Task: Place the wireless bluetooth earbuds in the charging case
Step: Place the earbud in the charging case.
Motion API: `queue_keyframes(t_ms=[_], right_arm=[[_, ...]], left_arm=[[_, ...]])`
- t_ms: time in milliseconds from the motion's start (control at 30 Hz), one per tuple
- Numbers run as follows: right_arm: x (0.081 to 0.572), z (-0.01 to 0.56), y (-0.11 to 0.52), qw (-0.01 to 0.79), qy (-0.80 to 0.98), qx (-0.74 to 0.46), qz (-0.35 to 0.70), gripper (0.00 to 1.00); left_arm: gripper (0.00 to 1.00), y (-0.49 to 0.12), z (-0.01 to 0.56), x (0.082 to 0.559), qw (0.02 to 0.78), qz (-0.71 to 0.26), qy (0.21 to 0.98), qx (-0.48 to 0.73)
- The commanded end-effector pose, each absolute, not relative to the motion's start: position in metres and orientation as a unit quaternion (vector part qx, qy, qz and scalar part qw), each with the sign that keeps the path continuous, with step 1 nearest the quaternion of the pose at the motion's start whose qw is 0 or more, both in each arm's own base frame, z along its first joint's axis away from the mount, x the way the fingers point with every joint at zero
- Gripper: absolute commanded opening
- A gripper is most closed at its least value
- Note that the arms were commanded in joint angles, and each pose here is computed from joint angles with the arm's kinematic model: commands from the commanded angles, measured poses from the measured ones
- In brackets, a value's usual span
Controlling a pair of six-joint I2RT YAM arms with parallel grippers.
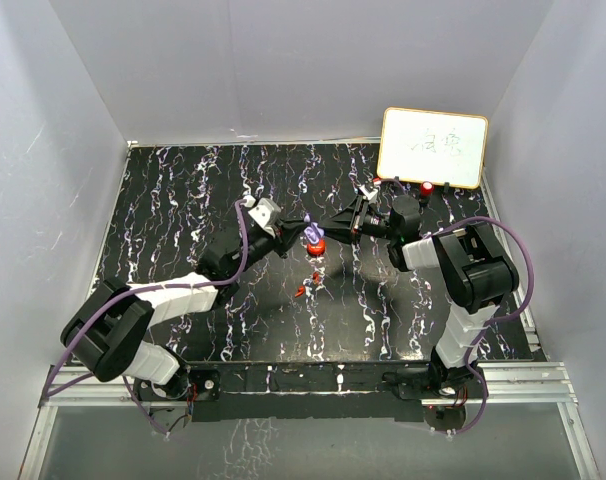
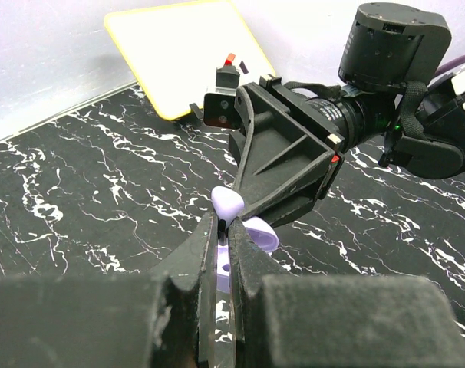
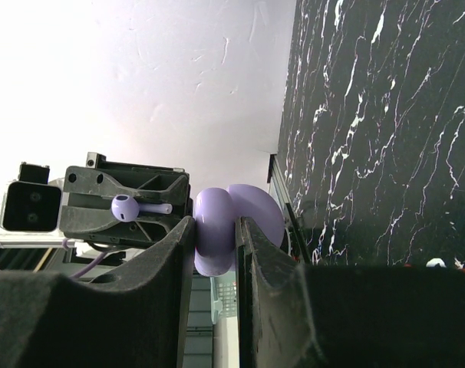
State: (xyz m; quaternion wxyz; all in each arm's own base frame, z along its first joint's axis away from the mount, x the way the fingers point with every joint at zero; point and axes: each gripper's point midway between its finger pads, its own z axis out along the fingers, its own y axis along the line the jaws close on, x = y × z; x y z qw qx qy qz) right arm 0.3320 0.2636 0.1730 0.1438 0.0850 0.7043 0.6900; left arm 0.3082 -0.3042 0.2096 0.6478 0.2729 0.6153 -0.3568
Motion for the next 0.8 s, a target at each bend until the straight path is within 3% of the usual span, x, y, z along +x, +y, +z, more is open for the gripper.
queue_keyframes(t_ms=[0, 767], right_arm=[[0.332, 0.184, 0.264, 0.169, 0.690, 0.068, 0.700, 0.00], [0.334, 0.189, 0.264, 0.171, 0.687, 0.073, 0.702, 0.00]], left_arm=[[0.00, -0.305, 0.240, 0.303, 0.682, -0.360, 0.574, 0.274], [0.00, -0.314, 0.216, 0.302, 0.677, -0.325, 0.590, 0.297]])
